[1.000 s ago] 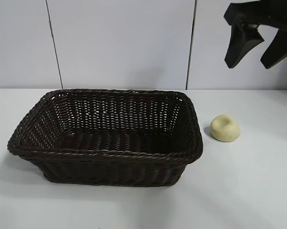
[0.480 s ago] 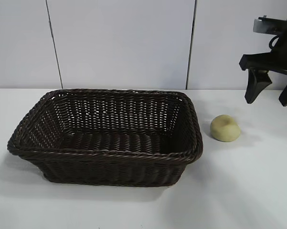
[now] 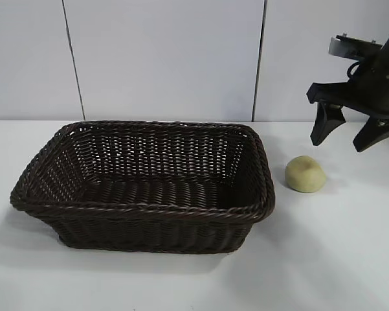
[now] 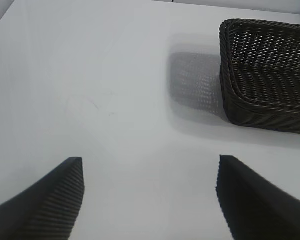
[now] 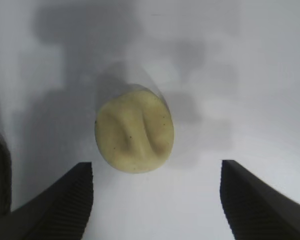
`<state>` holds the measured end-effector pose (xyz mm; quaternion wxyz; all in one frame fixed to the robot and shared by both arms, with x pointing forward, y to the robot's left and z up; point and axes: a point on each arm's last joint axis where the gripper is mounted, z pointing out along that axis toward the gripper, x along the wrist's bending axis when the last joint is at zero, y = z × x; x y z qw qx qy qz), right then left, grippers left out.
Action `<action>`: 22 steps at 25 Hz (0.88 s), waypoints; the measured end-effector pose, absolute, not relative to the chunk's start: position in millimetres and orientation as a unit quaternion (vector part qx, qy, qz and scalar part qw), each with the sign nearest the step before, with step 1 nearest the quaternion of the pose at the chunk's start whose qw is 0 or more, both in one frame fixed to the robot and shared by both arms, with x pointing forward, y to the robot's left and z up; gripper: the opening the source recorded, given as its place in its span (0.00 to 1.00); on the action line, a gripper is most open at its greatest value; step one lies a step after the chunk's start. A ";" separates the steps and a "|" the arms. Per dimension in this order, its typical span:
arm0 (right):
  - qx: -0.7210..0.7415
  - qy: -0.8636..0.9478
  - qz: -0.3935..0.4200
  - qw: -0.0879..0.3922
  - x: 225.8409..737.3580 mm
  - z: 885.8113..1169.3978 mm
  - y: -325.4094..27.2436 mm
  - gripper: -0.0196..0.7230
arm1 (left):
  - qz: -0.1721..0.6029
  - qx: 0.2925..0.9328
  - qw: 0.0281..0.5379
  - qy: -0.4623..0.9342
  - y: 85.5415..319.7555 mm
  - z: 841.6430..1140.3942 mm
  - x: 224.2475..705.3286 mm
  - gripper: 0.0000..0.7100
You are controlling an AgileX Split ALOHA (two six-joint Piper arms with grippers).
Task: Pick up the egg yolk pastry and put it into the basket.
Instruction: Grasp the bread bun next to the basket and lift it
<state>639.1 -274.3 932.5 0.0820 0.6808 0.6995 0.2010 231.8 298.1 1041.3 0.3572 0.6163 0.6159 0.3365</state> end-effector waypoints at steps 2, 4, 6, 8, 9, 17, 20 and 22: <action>0.681 0.700 0.202 0.077 640.9 924.9 -273.6 0.72 | 0.336 0.616 0.357 0.616 298.1 1041.3 231.8 0.76; 0.680 0.701 0.203 0.068 641.8 918.6 -272.2 0.72 | 0.336 0.616 0.357 0.616 298.1 1041.3 231.8 0.76; 0.679 0.700 0.211 0.066 643.4 915.6 -270.9 0.72 | 0.336 0.616 0.357 0.616 298.1 1041.3 231.8 0.76; 0.678 0.698 0.221 0.069 645.0 916.1 -270.1 0.72 | 0.336 0.616 0.357 0.616 298.1 1041.3 231.8 0.76; 0.678 0.696 0.224 0.071 645.7 916.5 -270.0 0.72 | 0.336 0.616 0.357 0.616 298.1 1041.3 231.8 0.76; 0.679 0.693 0.230 0.075 647.2 915.8 -270.0 0.65 | 0.336 0.616 0.357 0.616 298.1 1041.3 231.8 0.76; 0.681 0.694 0.223 0.067 647.7 907.8 -269.9 0.65 | 0.336 0.616 0.357 0.616 298.1 1041.3 231.8 0.76; 0.683 0.694 0.218 0.061 647.6 902.3 -269.7 0.64 | 0.336 0.616 0.357 0.616 298.1 1041.3 231.8 0.76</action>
